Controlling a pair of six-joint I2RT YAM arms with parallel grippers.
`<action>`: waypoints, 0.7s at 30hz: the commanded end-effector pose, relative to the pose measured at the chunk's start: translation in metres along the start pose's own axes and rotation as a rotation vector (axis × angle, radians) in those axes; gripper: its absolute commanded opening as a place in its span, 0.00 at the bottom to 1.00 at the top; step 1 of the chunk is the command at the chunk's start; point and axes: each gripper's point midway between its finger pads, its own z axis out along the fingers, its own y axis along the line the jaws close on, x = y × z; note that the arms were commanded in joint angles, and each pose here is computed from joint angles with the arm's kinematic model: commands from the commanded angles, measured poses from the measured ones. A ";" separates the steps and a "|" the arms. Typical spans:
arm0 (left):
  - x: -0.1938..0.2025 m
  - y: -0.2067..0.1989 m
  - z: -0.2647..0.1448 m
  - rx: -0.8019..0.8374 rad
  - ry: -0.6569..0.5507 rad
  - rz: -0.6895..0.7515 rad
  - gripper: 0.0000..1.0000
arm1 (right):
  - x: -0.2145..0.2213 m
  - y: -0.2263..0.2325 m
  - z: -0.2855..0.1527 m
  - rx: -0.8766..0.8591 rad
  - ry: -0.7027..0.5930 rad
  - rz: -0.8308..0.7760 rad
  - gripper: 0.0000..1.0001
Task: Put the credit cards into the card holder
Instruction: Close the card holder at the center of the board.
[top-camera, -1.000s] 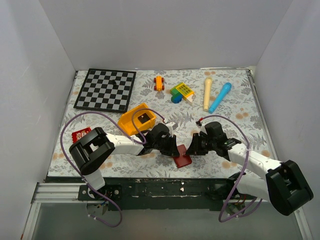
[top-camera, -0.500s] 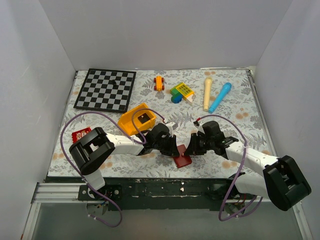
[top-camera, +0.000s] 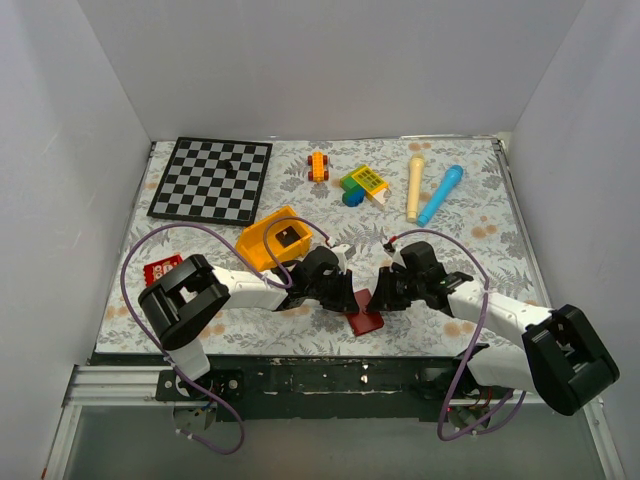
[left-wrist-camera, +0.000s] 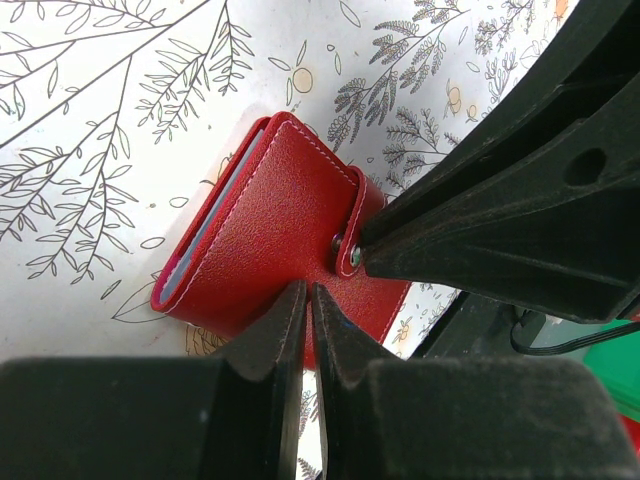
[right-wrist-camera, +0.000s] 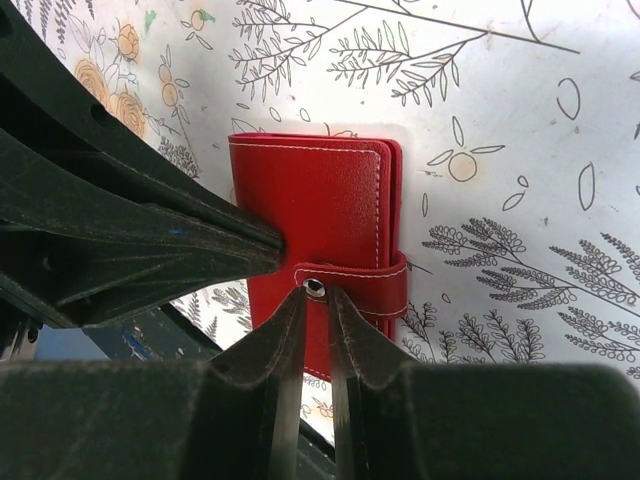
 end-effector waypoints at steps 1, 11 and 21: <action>0.012 0.008 0.003 -0.020 0.030 0.001 0.07 | -0.021 0.013 0.001 -0.022 -0.050 -0.044 0.22; 0.012 0.008 0.004 -0.018 0.034 0.002 0.06 | -0.022 0.014 0.003 -0.003 -0.040 -0.058 0.23; 0.013 0.008 0.005 -0.017 0.038 0.000 0.06 | -0.016 0.012 0.003 0.022 -0.014 -0.079 0.23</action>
